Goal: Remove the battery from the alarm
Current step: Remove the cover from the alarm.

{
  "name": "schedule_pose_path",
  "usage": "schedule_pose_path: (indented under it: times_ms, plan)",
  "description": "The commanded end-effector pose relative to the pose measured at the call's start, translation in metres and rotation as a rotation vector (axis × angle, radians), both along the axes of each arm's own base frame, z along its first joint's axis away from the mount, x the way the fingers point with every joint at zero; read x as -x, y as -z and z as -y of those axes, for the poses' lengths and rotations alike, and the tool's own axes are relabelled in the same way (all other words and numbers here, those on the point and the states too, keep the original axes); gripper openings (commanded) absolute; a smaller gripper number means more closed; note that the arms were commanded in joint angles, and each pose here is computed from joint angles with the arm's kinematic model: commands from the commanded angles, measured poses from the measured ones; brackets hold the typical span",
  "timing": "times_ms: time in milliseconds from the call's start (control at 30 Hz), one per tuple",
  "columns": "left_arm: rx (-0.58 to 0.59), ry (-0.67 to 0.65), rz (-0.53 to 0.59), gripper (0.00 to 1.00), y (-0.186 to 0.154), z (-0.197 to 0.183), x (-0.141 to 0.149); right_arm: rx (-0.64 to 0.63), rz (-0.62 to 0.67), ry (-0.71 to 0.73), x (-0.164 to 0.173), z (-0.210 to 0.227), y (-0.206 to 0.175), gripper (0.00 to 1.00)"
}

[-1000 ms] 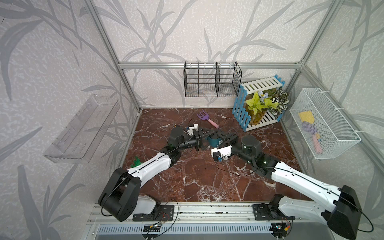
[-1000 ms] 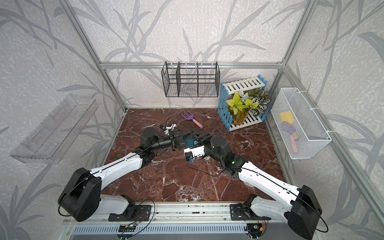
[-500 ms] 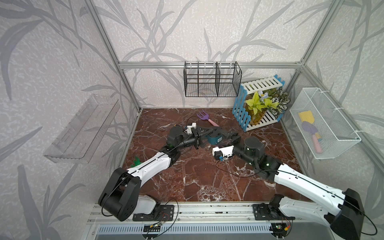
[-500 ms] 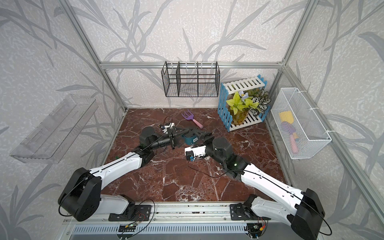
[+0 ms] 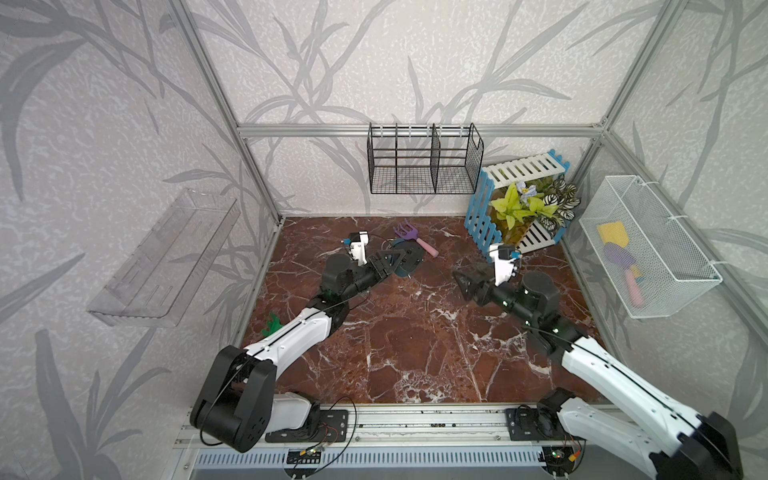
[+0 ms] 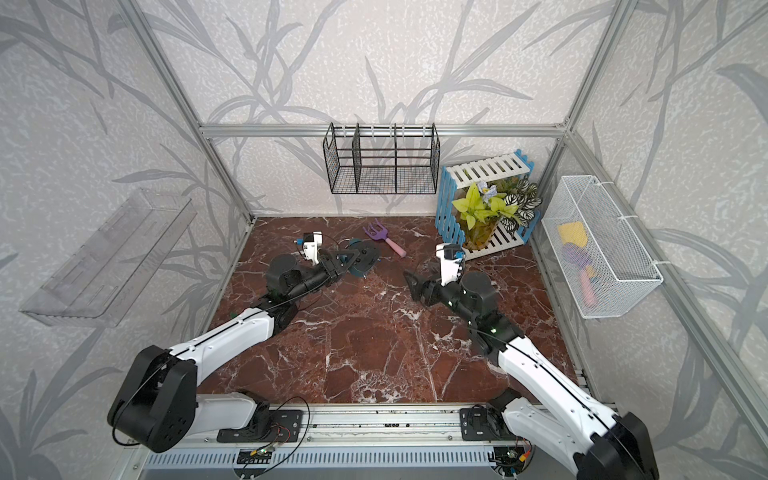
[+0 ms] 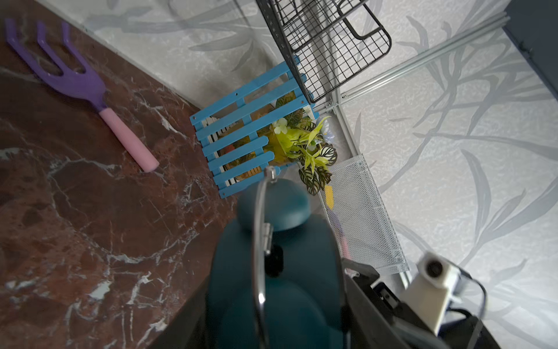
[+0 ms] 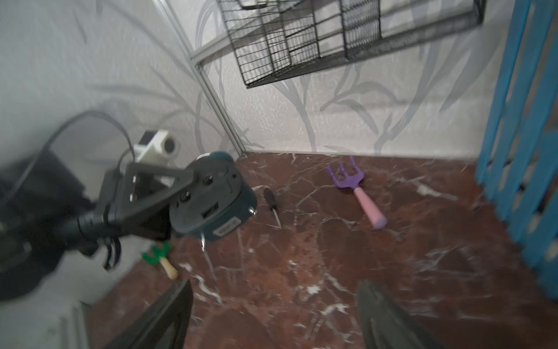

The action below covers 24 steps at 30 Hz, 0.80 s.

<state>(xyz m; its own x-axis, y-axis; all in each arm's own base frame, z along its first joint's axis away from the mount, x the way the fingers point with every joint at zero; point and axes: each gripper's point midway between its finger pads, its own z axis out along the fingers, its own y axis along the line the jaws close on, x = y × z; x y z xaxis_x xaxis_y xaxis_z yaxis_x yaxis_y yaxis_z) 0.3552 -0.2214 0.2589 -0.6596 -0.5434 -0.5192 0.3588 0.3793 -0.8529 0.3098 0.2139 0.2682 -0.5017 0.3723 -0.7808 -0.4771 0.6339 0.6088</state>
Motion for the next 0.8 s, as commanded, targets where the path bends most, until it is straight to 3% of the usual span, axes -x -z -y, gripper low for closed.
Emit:
schedule_pose_path:
  times_ms: [0,67,233,433,767]
  plan:
    - [-0.063,-0.026,0.256,0.22,-0.034,-0.005,0.007,-0.51,-0.427,-0.198,0.008,-0.04,-0.025,0.85]
    - [-0.055,-0.039,0.265,0.23,-0.033,-0.006,0.011,-0.521,-0.533,-0.208,0.004,-0.051,-0.018,0.83]
    - [-0.029,-0.053,0.253,0.23,-0.024,-0.002,0.017,-0.362,-0.691,-0.12,0.003,-0.06,0.024,0.78]
    - [-0.022,-0.056,0.24,0.23,-0.019,0.008,0.021,-0.33,-0.722,-0.193,0.004,-0.081,0.038,0.72]
    - [-0.012,-0.048,0.221,0.23,-0.016,0.016,0.022,-0.281,-0.757,-0.149,0.002,-0.081,0.056,0.59]
